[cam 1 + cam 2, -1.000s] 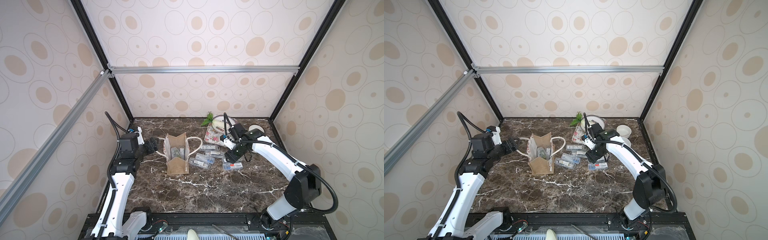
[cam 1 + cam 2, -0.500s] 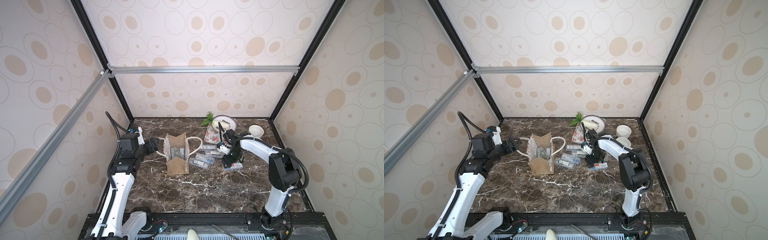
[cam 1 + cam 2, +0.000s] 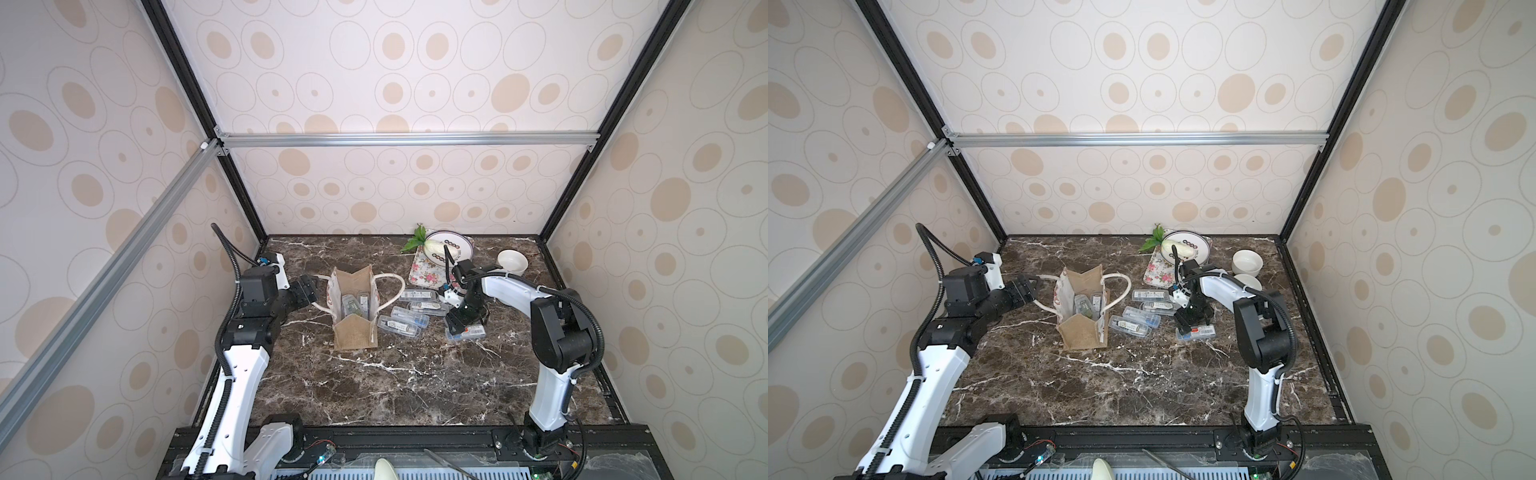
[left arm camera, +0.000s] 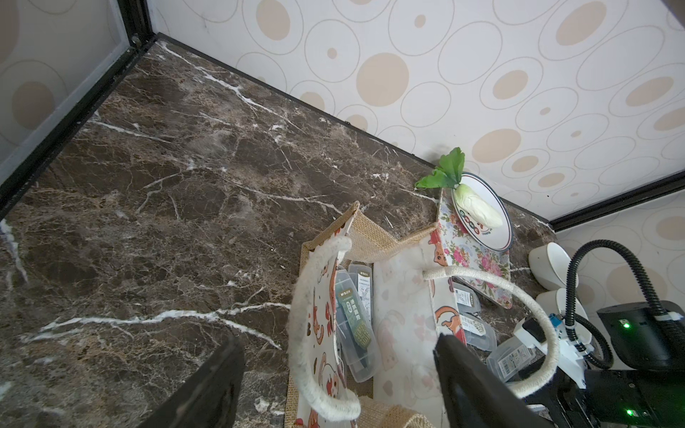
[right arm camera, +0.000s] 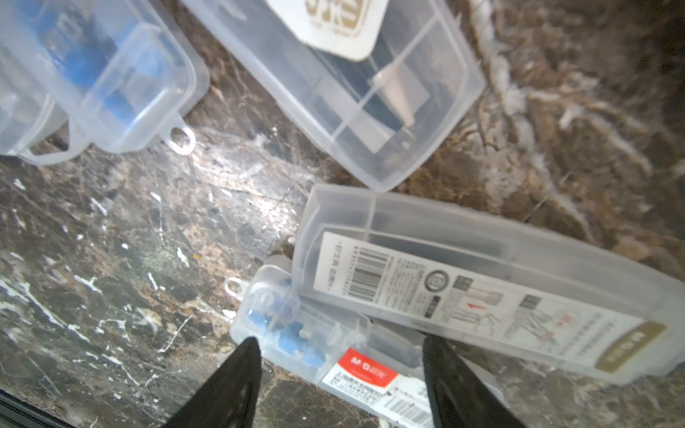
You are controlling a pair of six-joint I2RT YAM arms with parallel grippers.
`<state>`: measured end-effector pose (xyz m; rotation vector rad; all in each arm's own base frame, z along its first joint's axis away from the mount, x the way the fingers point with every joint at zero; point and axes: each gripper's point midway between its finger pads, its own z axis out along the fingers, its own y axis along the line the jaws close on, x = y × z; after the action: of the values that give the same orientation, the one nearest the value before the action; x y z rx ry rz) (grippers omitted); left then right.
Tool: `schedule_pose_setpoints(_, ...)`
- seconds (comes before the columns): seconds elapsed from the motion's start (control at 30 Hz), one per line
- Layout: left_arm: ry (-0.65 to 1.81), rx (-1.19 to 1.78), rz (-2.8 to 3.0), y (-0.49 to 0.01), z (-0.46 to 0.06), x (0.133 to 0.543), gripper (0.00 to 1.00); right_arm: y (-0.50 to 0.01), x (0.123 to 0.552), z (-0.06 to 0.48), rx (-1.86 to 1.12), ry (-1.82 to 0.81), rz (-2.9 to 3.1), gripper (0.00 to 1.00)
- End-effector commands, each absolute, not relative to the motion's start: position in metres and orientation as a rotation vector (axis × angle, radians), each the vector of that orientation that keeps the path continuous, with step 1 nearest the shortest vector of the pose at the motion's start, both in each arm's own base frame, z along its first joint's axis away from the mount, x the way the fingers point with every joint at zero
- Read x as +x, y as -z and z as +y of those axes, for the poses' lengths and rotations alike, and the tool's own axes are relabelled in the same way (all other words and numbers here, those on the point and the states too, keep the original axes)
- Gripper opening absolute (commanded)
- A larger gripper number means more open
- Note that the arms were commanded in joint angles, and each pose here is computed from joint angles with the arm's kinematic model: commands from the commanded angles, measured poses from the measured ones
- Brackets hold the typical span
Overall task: Put the compass set into the canvas bag
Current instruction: Pick up the compass set at the center of the board.
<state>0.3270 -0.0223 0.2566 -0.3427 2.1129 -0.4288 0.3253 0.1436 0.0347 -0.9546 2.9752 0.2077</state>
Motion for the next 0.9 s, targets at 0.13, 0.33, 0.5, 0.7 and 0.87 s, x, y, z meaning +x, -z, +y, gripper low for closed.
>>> schedule_pose_setpoints(0.13,0.416,-0.343,2.113,-0.254,-0.021,0.328,0.82,-0.027,0.322,0.148,-0.935,-0.297,2.984,0.72)
schedule_pose_setpoints(0.33,0.414,-0.340,2.111,-0.254,-0.021,0.327,0.82,-0.033,0.310,0.144,-0.895,-0.301,3.006,0.72)
schedule_pose_setpoints(0.5,0.417,-0.337,2.111,-0.255,-0.022,0.328,0.82,-0.034,0.300,0.140,-0.881,-0.296,3.023,0.72)
schedule_pose_setpoints(0.7,0.427,-0.340,2.105,-0.255,-0.023,0.327,0.82,-0.041,0.289,0.136,-0.861,-0.295,3.029,0.73)
schedule_pose_setpoints(0.87,0.432,-0.340,2.106,-0.254,-0.024,0.327,0.82,-0.037,0.279,0.130,-0.865,-0.274,3.052,0.74)
